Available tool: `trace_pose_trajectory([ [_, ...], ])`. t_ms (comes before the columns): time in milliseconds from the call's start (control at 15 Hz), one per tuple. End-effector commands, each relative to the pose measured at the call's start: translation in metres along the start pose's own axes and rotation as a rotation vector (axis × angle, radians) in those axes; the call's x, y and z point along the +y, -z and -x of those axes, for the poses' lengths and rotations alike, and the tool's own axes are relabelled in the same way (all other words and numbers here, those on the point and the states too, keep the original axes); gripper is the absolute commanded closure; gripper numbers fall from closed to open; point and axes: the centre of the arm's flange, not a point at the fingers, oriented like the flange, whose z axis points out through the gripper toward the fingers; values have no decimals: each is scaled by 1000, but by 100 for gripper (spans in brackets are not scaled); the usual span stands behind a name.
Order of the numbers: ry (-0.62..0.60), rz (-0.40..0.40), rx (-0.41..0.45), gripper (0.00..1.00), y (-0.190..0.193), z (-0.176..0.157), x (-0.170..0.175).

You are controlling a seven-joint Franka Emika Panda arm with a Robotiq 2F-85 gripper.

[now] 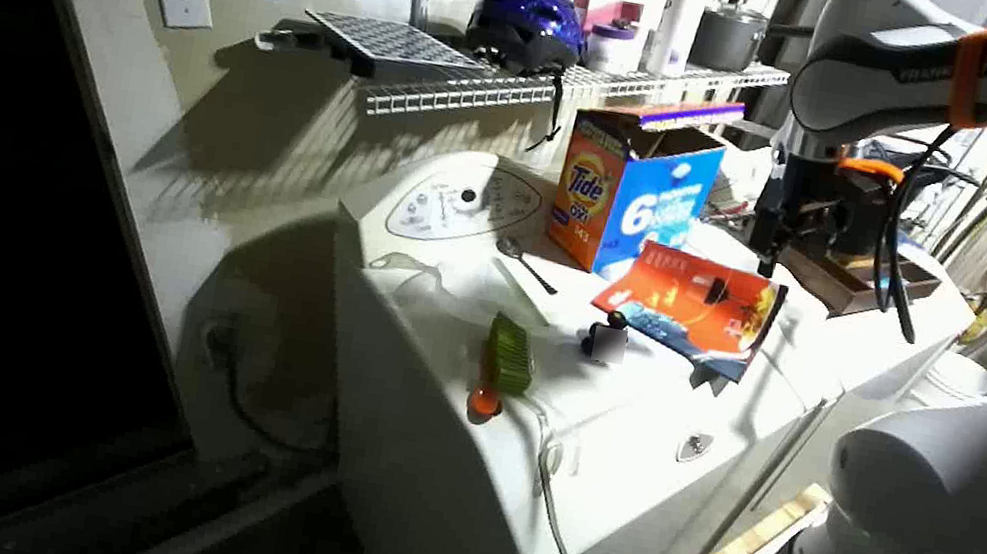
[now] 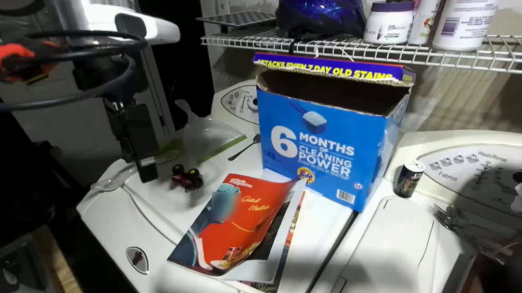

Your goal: Position the toy upright

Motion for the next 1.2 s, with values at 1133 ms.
trace_pose_trajectory([
  [1133,113,-163,221,0,-67,-7,-109],
])
